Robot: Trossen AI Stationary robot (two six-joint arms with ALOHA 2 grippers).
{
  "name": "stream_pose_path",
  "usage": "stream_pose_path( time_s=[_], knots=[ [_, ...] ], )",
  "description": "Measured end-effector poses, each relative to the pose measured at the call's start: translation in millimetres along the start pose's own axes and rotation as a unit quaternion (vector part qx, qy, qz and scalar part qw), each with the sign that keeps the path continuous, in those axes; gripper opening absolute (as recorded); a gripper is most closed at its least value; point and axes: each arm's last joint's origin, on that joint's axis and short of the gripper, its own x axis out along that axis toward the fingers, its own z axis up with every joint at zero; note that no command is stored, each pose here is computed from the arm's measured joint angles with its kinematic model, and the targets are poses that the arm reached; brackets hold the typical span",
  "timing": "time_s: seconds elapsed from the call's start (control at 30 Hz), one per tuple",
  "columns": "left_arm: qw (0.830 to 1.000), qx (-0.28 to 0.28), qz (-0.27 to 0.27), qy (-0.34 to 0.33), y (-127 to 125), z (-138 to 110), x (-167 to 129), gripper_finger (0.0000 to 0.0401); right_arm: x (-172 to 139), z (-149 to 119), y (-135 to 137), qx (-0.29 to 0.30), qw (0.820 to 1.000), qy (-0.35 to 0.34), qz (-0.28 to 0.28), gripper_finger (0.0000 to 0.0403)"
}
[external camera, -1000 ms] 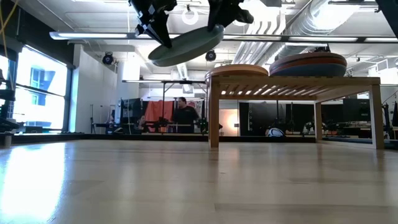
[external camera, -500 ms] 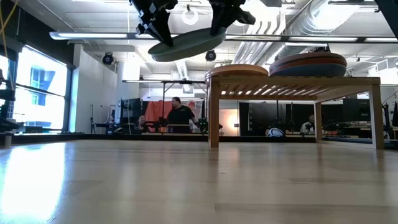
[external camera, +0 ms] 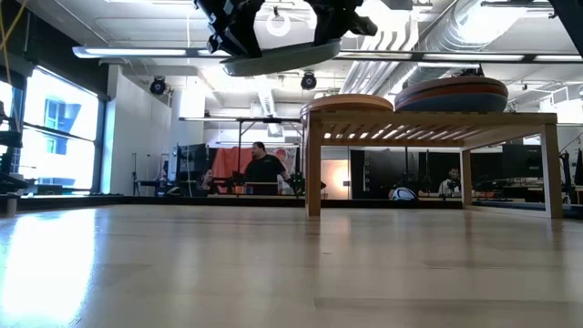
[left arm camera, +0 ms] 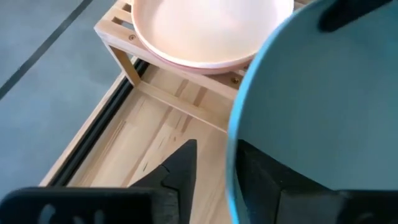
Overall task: Place and stack plates onto a shelf
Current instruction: Stack the light blue plate on the white plate on the shelf
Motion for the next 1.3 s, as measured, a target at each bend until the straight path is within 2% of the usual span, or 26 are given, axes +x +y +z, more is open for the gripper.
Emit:
stream_pose_path(
  time_s=[0.37, 0.63, 0.97, 1.3],
  knots=[
    [0.999, -0.016, -0.012, -0.044, 3.6, 2.5, -25.3, 0.0109, 2.3, 4.7, -18.5, -0.027, 0.999, 0.021, -0.024, 0.0001],
    [0.998, -0.021, -0.019, -0.061, 5.2, 1.6, -39.5, 0.0108, 4.9, 20.1, -50.0, -0.055, 0.998, 0.029, -0.017, 0.0001],
    [0.998, -0.023, -0.018, -0.063, 6.2, 1.4, -41.3, 0.0108, -20.0, 50.5, -120.5, -0.066, 0.998, -0.012, 0.020, 0.0000],
    [0.997, -0.030, 0.008, -0.066, 7.9, 1.5, -41.3, 0.0108, -30.1, 61.9, -205.8, -0.013, 0.999, -0.028, 0.044, 0.0000]
  ],
)
